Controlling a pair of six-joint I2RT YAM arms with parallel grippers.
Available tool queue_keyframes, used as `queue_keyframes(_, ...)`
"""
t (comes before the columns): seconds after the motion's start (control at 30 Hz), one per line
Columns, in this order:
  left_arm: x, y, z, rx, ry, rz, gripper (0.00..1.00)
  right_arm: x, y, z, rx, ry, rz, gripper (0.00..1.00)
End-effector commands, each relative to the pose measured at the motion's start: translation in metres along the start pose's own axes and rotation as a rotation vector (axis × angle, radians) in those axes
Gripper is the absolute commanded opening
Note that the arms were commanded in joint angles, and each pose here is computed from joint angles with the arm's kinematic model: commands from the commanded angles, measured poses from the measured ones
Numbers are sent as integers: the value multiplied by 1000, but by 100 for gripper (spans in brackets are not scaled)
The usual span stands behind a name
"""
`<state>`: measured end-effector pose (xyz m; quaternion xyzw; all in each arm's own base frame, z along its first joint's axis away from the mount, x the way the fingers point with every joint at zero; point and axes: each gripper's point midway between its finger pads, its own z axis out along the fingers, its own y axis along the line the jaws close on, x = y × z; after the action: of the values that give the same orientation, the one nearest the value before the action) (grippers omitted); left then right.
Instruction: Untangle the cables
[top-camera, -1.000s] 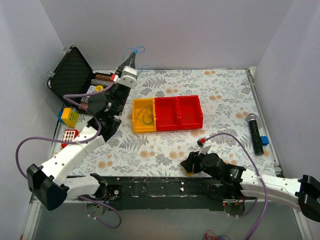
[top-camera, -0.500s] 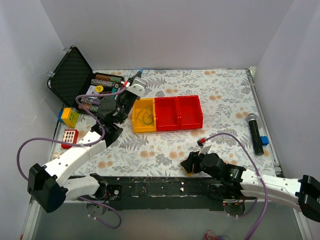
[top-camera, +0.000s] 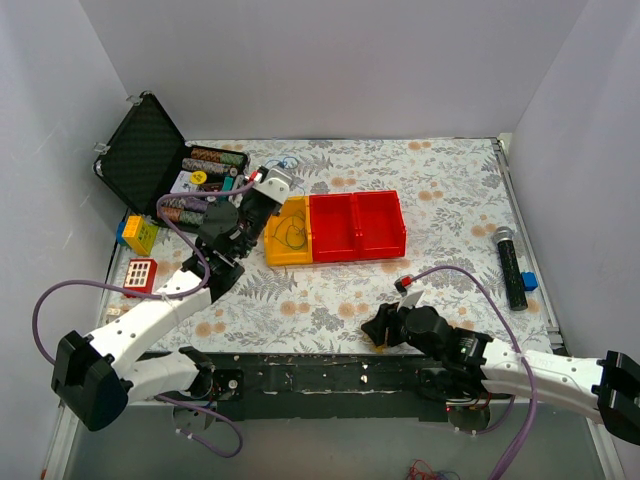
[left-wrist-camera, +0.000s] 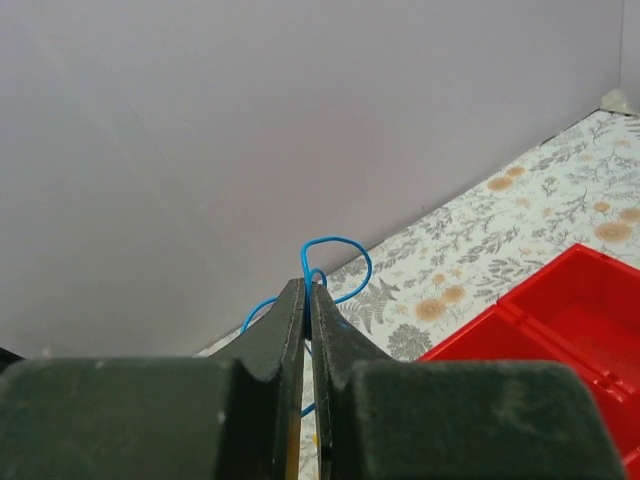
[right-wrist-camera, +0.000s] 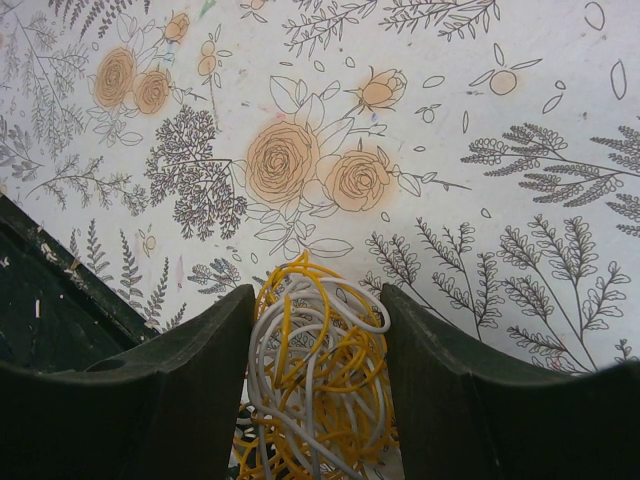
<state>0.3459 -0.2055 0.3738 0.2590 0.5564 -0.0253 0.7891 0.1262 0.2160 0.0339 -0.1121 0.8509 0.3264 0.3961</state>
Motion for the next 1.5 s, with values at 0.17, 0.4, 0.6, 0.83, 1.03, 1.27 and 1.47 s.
queue_keyframes(0.17, 25, -4, -18, -3, 72, -59, 0, 8, -4, -1, 0, 10, 12, 61)
queue_keyframes(0.4, 43, -12, -23, 14, 111, -55, 0, 8, -4, 0, 0, 9, 18, 61)
queue_keyframes(0.6, 74, -23, -29, 34, 176, -8, 0, 10, -5, 0, 0, 13, 22, 61)
queue_keyframes(0.83, 142, -48, -35, 85, 323, 58, 0, 9, -3, 0, -9, 9, 25, 61)
queue_keyframes(1.03, 179, -74, -31, 179, 428, 50, 0, 10, -3, 0, -11, 10, 31, 61)
queue_keyframes(1.27, 218, -89, -30, 231, 548, 84, 0, 23, -14, -1, 7, 24, 44, 61)
queue_keyframes(1.47, 242, -95, -27, 246, 597, 139, 0, 24, -14, -1, 1, 25, 42, 60)
